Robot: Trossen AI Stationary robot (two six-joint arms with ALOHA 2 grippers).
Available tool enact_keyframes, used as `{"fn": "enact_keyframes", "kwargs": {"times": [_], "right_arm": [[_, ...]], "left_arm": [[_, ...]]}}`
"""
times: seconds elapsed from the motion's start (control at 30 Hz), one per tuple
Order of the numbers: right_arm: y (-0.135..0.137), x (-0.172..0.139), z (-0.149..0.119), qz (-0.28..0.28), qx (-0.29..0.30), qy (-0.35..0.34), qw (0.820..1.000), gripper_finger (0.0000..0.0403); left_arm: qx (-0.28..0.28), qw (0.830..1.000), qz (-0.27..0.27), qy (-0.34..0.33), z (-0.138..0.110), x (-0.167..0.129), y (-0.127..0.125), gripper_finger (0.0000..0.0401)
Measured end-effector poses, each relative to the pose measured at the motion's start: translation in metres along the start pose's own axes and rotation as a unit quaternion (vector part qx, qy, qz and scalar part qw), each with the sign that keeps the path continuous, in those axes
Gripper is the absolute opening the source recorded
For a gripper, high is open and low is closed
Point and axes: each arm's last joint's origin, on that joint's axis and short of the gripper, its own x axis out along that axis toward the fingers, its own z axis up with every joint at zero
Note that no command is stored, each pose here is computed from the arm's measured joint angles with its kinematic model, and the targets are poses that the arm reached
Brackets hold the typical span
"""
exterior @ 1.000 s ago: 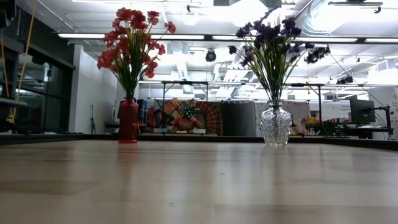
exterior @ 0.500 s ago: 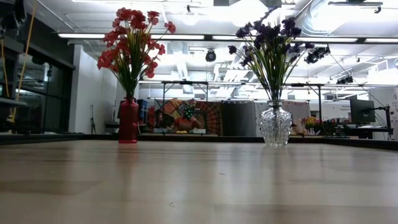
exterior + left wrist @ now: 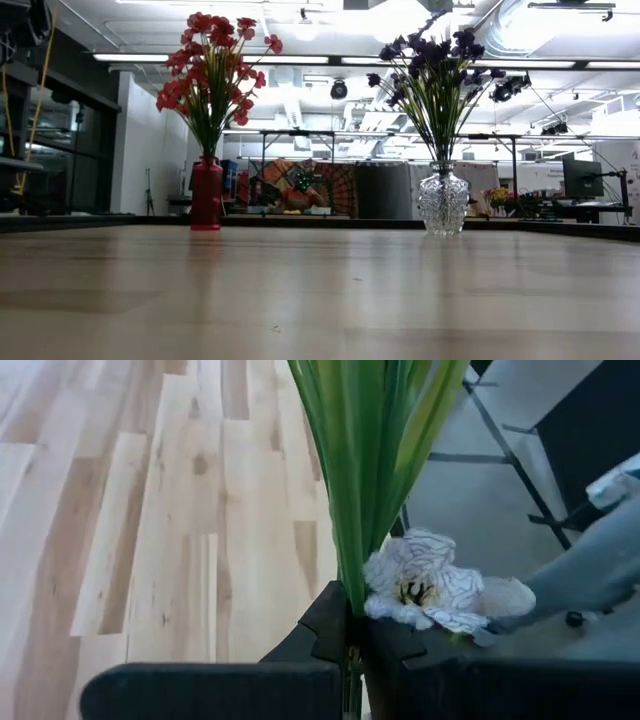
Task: Sort flowers into vase by color
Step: Put the white flowers into the blue vase
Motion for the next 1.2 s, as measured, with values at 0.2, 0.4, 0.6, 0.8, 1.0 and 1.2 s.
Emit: {"fn": "enact_keyframes", "kwargs": {"times": [0.2,0.4,0.6,0.8,1.0,1.2], "right_arm": [[0.0,0.0,0.0,0.0,0.003,0.0,1.0,0.0243],[0.0,0.0,0.0,0.0,0.003,0.0,1.0,0.0243],[0.0,0.0,0.0,-0.001,0.003,-0.001,1.0,0.0243],[0.0,0.0,0.0,-0.003,0.004,-0.002,1.0,0.0243],[0.0,0.0,0.0,-0.003,0.01,-0.002,1.0,0.0243],[0.0,0.0,0.0,-0.003,0.012,-0.002,1.0,0.0243]], "left_arm": [[-0.013,1.0,0.002,-0.015,-0.002,-0.003,-0.002,0.0],[-0.034,0.999,-0.011,-0.032,-0.009,-0.01,-0.009,0.0],[-0.03,0.999,-0.021,-0.024,-0.019,-0.014,-0.016,0.0],[-0.025,0.998,-0.01,-0.058,-0.023,-0.017,-0.019,0.0],[-0.026,0.996,-0.001,-0.083,-0.024,-0.019,-0.019,0.0],[-0.029,0.993,0.009,-0.114,-0.027,-0.019,-0.023,0.0]]}}
